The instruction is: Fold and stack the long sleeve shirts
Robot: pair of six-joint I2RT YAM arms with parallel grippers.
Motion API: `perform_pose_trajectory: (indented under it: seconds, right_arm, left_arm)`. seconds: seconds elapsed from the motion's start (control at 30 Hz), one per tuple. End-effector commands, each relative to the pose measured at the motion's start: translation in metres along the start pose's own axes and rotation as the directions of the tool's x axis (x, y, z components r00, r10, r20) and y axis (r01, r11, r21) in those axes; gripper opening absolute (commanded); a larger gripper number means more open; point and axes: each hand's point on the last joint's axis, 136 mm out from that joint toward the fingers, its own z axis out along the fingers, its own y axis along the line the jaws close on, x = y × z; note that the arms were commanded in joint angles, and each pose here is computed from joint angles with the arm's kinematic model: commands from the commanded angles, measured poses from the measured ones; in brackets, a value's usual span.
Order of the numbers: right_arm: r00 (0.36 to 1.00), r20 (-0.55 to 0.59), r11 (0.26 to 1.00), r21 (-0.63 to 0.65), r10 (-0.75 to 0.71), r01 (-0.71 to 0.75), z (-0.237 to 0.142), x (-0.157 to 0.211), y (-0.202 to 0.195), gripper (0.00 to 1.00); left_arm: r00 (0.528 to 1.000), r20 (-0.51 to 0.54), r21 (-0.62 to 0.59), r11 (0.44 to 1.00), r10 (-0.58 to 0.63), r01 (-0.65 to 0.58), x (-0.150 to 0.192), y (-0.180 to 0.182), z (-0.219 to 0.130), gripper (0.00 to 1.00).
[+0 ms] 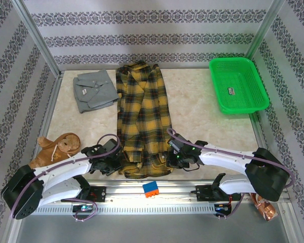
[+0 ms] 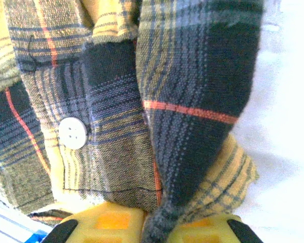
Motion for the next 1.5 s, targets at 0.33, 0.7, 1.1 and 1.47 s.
perform_pose_trajectory:
  seconds: [0.33,0.7,1.1,1.47]
  right_arm:
    - [1.000,0.004,0.999,-0.046,0.009,-0.009,-0.026,-0.005,0.025,0.01]
    - [0.998,0.062,0.997,-0.082,0.012,-0.007,-0.067,-0.028,0.047,0.00]
    - [0.986,0.168,0.991,-0.131,0.001,0.022,-0.124,-0.114,0.066,0.00]
    - [0.981,0.194,0.992,-0.119,-0.009,0.033,-0.138,-0.205,0.074,0.00]
  left_arm:
    - [0.994,0.062,0.434,0.894,0.093,-0.111,-0.013,-0.112,-0.026,0.00]
    - [0.985,0.173,0.470,0.877,0.020,-0.100,-0.029,-0.105,-0.082,0.00]
    - [0.952,0.283,0.544,0.837,-0.112,-0.064,-0.110,-0.124,-0.137,0.00]
    - [0.915,0.342,0.550,0.835,-0.216,-0.009,-0.174,-0.113,-0.155,0.00]
